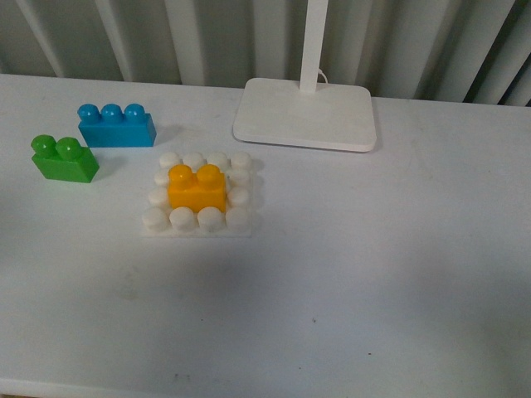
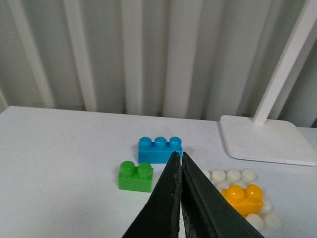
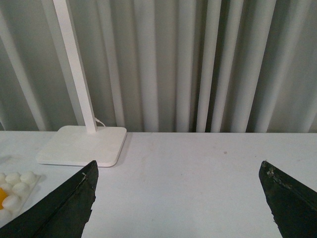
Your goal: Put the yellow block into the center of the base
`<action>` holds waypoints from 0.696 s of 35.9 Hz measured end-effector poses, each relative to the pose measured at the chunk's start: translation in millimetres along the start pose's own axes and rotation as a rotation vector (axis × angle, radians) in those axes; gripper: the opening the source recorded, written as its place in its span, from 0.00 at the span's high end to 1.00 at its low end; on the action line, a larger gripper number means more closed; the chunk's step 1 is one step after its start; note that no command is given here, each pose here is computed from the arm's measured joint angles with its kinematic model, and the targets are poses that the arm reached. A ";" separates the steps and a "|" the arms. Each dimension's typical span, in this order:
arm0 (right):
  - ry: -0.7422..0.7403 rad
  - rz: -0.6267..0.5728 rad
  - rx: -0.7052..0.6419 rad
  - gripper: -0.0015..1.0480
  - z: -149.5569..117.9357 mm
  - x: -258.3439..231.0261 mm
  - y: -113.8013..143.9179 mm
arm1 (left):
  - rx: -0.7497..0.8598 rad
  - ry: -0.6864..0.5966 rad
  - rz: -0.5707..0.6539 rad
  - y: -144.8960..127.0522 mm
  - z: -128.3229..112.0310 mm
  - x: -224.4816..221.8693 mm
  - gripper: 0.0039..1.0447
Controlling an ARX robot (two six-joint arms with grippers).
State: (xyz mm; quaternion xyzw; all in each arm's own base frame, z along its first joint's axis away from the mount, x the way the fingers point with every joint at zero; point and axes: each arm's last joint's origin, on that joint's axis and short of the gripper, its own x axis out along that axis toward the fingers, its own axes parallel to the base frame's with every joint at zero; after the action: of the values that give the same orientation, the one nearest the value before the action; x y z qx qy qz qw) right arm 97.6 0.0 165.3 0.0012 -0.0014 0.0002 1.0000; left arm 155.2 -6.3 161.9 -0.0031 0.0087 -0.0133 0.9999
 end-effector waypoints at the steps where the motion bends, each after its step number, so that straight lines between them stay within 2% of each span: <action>1: 0.000 0.000 0.000 0.09 0.0 0.0 0.0 | -0.001 -0.001 0.008 2.3 0.0 -2.2 0.96; 25: 0.000 0.000 0.000 0.09 0.0 0.0 0.0 | -0.001 -0.030 0.025 5.0 7.3 -36.0 0.96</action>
State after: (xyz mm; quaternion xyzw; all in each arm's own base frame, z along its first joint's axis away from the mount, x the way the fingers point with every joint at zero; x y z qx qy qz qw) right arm 97.6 0.0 165.3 0.0010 -0.0014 0.0002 1.0000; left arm 119.4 -0.3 169.8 -0.0035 -0.0060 -0.0010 1.0000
